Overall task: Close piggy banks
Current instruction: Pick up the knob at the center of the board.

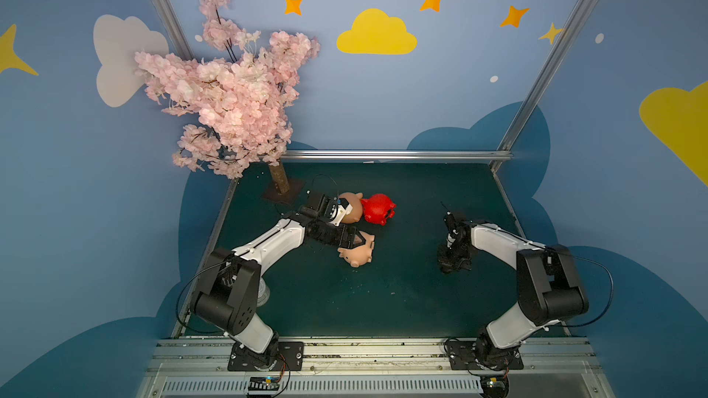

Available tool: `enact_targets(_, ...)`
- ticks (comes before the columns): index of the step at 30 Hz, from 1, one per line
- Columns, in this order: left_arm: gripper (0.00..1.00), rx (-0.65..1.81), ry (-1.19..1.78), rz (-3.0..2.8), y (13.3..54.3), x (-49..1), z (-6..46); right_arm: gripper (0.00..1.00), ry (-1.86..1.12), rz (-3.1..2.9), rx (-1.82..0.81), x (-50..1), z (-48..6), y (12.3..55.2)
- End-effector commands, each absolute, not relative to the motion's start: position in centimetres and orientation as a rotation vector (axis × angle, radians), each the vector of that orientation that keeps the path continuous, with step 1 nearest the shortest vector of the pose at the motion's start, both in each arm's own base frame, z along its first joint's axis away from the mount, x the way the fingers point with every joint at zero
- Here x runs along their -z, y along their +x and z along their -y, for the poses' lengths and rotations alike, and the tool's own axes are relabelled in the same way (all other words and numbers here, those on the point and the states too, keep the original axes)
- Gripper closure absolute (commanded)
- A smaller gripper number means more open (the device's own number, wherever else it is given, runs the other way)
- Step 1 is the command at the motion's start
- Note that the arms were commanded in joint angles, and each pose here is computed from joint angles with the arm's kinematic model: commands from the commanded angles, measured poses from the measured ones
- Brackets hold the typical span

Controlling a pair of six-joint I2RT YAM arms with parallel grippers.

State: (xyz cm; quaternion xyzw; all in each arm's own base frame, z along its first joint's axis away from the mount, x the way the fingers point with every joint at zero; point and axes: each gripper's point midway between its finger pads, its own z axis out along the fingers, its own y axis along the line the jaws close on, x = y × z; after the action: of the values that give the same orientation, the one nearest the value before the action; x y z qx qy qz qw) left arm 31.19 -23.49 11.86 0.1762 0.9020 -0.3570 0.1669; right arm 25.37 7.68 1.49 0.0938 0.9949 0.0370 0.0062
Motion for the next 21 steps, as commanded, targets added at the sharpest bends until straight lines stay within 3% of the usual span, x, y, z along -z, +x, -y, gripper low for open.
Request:
enact_targets(1, 0.03, 1.035, 0.539, -2.537, 30.8, -12.5, 23.8, 0.92, 0.287, -3.194, -0.094, 0.0, -7.9, 23.8)
enact_targets(5, 0.04, 1.035, 0.54, -2.531, 30.9, -12.8, 23.8, 1.0, 0.272, -3.193, -0.083, 0.0, -8.0, 23.8)
enact_targets(14, 0.03, 0.989, 0.526, -2.543, 31.0, -13.6, 23.3, 1.0, 0.186, -3.152, -0.168, -0.8, -9.7, 24.8)
enact_targets(21, 0.03, 0.834, 0.479, -2.59, 31.9, -14.2, 22.0, 1.0, 0.093, -3.027, -0.27, -4.3, -11.1, 26.3)
